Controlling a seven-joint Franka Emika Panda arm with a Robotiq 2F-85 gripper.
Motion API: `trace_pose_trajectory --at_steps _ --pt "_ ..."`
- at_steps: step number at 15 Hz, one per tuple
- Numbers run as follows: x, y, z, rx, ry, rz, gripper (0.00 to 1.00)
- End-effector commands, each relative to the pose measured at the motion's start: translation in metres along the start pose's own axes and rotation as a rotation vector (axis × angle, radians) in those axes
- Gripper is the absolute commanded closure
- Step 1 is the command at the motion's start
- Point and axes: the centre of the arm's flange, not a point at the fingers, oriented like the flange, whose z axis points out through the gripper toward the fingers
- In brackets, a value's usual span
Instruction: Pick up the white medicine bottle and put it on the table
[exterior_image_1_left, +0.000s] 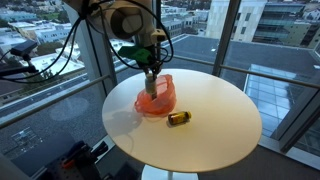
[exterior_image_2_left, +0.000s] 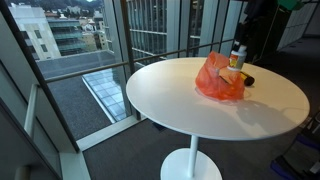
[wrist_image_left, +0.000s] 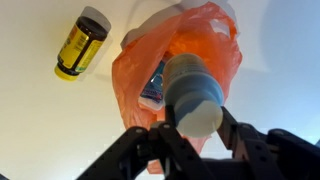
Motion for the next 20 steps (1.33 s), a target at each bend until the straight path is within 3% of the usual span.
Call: trace_pose_trajectory --at_steps 1,5,10,15,20 --pt "-0.024 0.024 -0.033 -0.011 0.016 0.041 0.81" --pt "-0.041 0.059 -0.041 -0.024 0.02 0.115 0.81" --pt "-0.068 0.104 -0.019 -0.033 -0.006 0.201 0.81" --pt "-0.09 0.116 0.024 -0.038 -0.017 0.237 0.81" --pt "-0.09 0.121 0.062 -0.055 -0.047 0.261 0.81"
